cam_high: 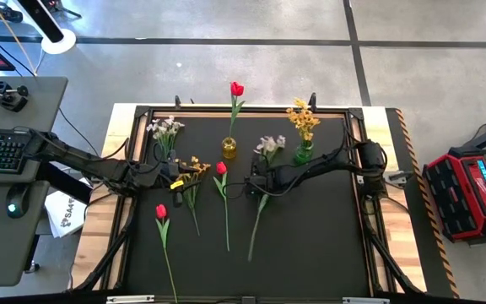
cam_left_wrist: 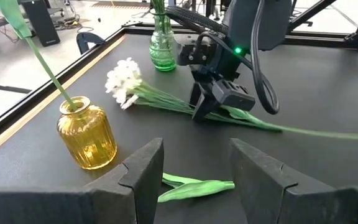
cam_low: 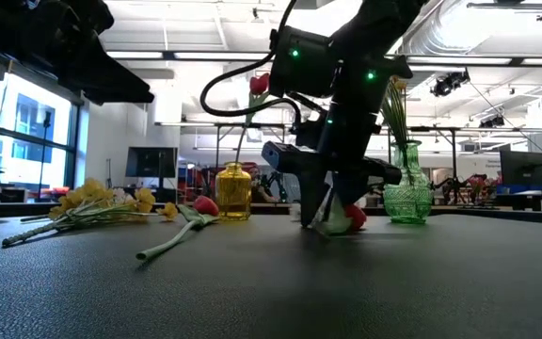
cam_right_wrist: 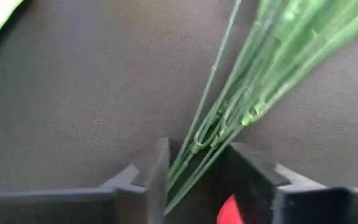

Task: Sort flowers into vase by color
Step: Put the white flowers into the green vase

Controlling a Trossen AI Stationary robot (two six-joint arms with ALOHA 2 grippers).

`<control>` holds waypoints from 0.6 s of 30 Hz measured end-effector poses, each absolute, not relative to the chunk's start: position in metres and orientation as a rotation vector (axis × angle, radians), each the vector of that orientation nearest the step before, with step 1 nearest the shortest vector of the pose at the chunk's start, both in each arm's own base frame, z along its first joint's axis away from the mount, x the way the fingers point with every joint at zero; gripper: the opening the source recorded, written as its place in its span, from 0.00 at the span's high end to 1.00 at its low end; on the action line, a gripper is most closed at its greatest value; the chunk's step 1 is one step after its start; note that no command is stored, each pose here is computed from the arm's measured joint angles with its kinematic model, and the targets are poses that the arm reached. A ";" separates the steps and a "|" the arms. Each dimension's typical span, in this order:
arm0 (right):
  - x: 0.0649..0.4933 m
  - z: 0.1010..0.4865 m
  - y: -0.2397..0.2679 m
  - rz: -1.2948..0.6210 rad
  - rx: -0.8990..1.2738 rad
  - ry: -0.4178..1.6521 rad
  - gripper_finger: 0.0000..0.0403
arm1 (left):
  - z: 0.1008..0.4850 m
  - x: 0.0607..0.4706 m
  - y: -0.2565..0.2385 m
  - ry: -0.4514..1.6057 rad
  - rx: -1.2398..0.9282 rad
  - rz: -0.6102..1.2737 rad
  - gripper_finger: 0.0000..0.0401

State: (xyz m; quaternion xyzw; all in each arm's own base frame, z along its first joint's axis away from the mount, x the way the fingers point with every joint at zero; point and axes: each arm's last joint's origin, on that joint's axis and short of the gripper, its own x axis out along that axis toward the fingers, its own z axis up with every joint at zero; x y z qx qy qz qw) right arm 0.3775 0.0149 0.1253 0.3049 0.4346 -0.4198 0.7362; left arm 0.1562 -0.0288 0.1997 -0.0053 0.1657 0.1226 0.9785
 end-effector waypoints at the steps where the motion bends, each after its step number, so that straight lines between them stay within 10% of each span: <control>1: 0.377 0.125 0.016 -0.919 0.671 0.957 0.73 | 0.200 0.156 -0.029 0.333 -0.012 0.247 0.58; 8: 0.379 0.126 0.027 -0.908 0.586 0.911 0.98 | 0.198 0.156 -0.030 0.351 -0.044 0.224 0.58; 18: 0.367 0.169 0.055 -0.897 0.468 0.737 0.99 | 0.198 0.156 -0.030 0.356 -0.044 0.221 0.58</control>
